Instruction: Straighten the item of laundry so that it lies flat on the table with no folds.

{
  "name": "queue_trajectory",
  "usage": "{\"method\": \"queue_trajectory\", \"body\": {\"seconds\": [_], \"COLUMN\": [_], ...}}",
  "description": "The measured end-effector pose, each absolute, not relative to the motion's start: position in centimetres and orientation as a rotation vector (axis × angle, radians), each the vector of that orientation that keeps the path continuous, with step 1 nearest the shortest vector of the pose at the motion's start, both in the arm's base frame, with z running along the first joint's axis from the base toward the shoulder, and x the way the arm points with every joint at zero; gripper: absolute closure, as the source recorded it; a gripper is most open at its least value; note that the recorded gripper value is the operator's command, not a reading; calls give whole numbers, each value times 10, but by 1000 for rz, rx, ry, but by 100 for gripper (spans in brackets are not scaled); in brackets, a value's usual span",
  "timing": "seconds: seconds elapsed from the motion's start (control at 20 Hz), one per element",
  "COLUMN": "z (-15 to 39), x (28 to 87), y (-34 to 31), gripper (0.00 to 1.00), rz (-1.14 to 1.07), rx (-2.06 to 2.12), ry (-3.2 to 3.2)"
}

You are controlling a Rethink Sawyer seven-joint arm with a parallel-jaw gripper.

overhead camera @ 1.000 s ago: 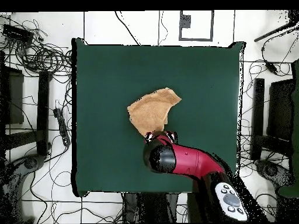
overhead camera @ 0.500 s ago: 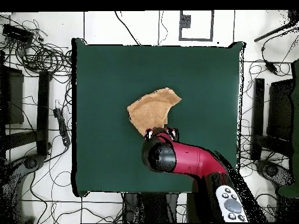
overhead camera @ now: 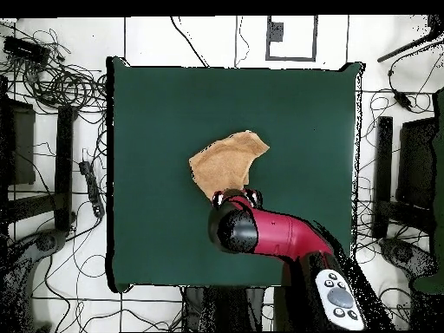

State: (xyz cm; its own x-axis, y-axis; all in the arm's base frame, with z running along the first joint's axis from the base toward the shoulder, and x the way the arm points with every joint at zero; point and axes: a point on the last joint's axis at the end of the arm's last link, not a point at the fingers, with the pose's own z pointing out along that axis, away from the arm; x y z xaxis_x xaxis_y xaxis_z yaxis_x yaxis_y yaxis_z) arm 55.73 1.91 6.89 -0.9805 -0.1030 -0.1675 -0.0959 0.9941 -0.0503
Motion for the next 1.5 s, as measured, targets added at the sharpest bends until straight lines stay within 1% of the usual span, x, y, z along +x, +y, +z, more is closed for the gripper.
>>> {"method": "queue_trajectory", "body": {"seconds": [0.35, 1.5], "z": [61, 59], "x": [553, 557], "y": [20, 12], "gripper": [0, 0], "rz": [-54, -59], "rx": [-149, -131], "ry": [2983, 2981]}}
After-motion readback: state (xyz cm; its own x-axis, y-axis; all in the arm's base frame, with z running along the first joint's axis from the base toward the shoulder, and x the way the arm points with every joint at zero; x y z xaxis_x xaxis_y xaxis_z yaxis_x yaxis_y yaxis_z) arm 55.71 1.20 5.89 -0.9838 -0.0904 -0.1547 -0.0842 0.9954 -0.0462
